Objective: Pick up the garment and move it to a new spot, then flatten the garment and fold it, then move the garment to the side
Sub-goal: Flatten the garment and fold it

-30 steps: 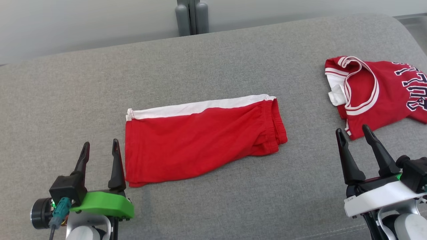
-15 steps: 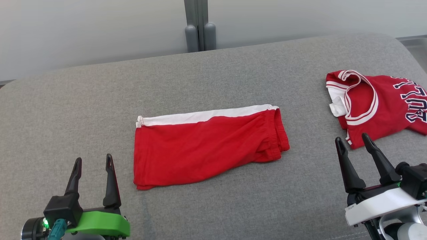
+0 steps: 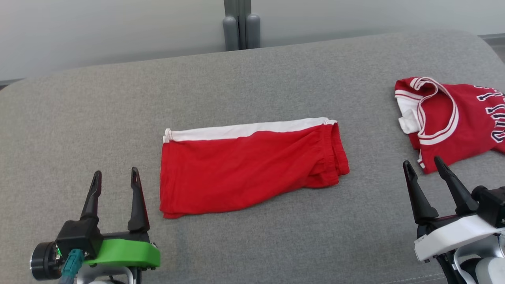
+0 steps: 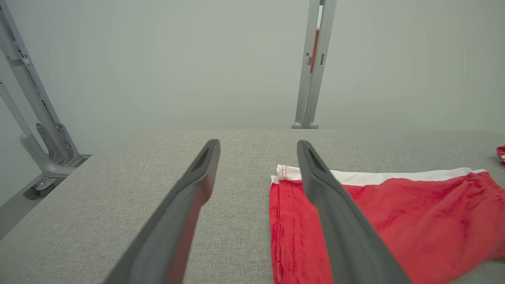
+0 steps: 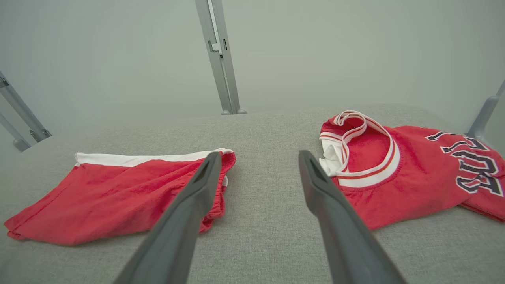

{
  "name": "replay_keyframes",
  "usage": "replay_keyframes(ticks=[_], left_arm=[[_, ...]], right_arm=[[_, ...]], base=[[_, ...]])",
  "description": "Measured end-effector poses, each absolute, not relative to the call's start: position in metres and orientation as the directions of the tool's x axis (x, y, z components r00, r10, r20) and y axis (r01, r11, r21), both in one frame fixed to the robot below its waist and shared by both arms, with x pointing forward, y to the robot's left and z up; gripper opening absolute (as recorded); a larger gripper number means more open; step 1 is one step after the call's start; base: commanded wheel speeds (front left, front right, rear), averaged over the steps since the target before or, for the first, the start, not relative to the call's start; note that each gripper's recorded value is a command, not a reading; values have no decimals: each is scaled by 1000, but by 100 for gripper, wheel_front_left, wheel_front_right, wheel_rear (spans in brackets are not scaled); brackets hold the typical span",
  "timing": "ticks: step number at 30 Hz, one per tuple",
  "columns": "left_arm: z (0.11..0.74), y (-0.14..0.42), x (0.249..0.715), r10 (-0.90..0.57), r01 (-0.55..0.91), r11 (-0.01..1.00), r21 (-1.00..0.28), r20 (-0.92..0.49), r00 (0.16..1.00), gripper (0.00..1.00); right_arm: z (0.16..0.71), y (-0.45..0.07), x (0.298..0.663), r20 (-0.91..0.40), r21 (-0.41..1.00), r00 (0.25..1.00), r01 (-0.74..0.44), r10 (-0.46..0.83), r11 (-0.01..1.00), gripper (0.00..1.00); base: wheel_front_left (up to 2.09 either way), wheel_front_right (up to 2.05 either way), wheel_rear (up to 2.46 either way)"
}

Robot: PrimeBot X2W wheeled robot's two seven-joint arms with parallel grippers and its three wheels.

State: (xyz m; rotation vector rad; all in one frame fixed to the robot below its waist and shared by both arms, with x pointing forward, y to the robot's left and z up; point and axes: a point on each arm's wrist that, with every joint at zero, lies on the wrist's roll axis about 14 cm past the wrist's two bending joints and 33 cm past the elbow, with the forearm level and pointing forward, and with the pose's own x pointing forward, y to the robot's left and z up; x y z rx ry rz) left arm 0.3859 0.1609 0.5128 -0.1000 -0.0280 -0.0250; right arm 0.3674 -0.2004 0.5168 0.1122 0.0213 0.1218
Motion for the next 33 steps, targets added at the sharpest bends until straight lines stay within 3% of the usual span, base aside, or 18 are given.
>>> replay_keyframes(ticks=[16, 21, 29, 30, 32, 33], left_arm=[[494, 167, 421, 5, -2, 996, -90, 26, 1000, 100], [488, 173, 420, 23, -22, 996, -83, 12, 1000, 100], [485, 169, 422, 12, -11, 997, -83, 12, 1000, 100], [485, 168, 422, 11, -10, 996, -83, 12, 1000, 100], [486, 167, 422, 8, -7, 996, -83, 13, 1000, 100], [486, 167, 422, 7, -6, 997, -83, 14, 1000, 100]], right_arm=[[423, -113, 442, -245, 212, 901, -311, 358, 926, 100], [388, -116, 441, -335, 222, 876, -284, 347, 933, 100], [374, -123, 435, -372, 276, 875, -214, 310, 937, 100], [372, -121, 434, -379, 284, 870, -215, 315, 934, 94], [372, -115, 432, -386, 312, 860, -219, 334, 924, 0], [372, -112, 431, -391, 320, 854, -224, 344, 921, 0]], base=[[0, 0, 0], [0, 0, 0], [0, 0, 0], [0, 0, 0], [0, 0, 0], [0, 0, 0]])
